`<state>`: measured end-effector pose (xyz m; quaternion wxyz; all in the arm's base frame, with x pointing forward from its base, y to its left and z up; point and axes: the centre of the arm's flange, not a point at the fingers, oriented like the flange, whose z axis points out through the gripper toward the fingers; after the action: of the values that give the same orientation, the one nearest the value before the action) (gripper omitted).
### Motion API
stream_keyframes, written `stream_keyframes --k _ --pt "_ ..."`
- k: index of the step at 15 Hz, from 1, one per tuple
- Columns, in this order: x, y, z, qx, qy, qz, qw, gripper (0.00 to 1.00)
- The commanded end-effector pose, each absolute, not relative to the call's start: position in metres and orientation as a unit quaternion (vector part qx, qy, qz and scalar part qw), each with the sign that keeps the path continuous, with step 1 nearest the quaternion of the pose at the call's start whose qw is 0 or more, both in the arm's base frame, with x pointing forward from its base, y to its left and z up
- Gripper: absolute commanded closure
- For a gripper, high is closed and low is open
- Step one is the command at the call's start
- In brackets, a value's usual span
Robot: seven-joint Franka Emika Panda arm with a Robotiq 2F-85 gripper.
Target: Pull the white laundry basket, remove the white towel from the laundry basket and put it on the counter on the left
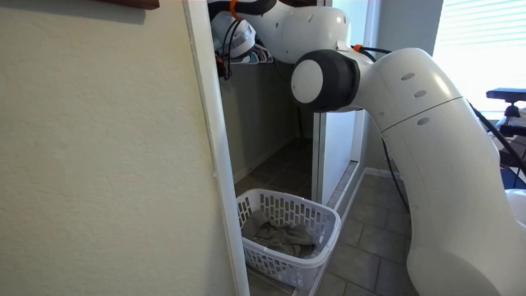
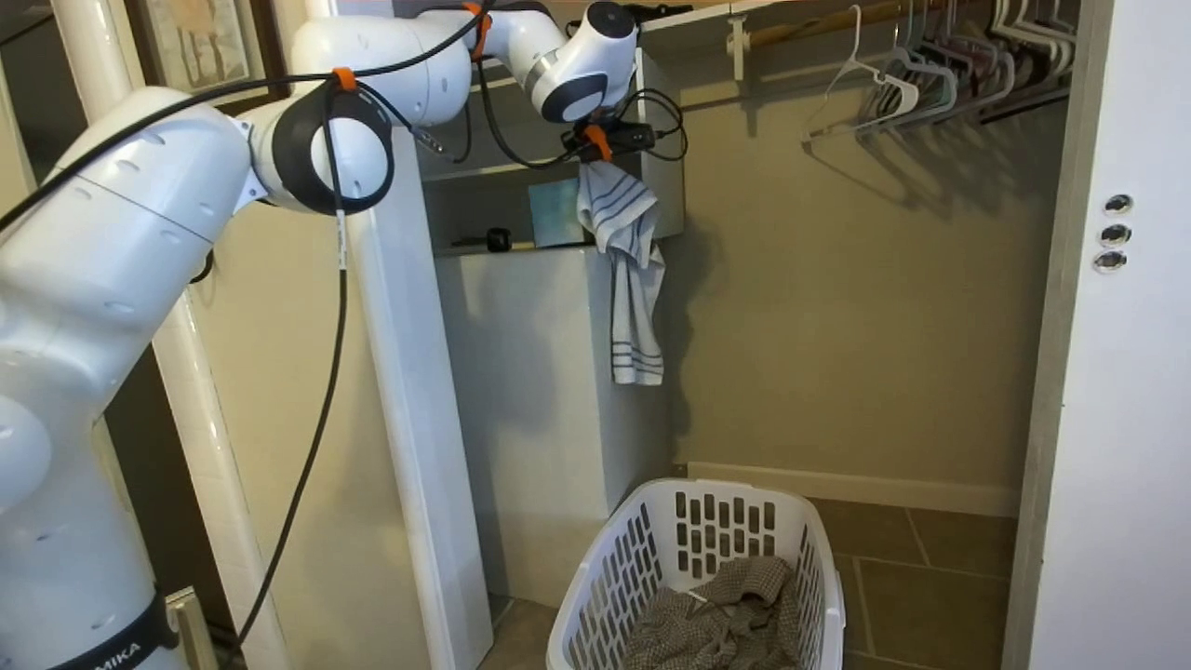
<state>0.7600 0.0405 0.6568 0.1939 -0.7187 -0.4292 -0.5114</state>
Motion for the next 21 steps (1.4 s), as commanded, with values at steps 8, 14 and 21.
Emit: stream_keyframes --k 8,14,21 --pt "0.747 0.119 0.700 -0.645 -0.450 -0.468 0.403 0.99" --pt "0.744 0.137 0.709 -0.583 -0.439 -0.506 0.459 0.99" --pt "0.752 0.128 0.680 -0.594 -0.522 -0.511 0.337 0.99"
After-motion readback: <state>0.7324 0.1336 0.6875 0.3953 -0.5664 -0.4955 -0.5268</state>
